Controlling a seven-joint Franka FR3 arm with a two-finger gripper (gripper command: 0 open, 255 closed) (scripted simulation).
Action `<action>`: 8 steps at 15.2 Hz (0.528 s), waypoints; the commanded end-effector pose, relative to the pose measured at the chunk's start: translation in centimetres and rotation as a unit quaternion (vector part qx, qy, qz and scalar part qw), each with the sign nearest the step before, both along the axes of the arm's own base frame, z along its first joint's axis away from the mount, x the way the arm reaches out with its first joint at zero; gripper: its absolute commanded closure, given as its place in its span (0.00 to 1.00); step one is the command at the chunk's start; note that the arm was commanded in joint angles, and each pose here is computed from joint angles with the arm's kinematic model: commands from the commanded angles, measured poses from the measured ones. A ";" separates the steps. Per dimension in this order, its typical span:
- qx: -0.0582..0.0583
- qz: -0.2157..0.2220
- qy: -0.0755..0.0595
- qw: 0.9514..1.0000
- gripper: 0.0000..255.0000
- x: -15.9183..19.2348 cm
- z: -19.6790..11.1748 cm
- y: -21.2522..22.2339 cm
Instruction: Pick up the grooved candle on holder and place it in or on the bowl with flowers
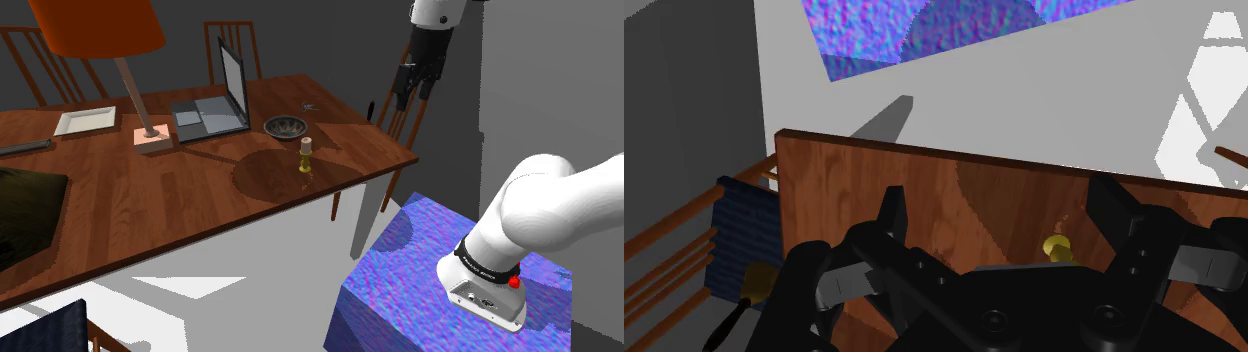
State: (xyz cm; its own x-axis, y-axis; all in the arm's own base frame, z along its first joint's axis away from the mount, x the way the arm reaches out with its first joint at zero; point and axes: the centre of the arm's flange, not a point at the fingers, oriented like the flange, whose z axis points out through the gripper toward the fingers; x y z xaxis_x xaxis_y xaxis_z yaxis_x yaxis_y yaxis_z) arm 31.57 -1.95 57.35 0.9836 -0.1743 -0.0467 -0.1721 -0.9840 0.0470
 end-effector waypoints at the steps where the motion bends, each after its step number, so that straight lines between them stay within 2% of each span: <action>1: 0.000 0.000 0.000 1.000 0.00 0.0 0.0 0.0; 8: 0.003 0.012 -0.008 1.000 0.00 6.8 -5.6 2.0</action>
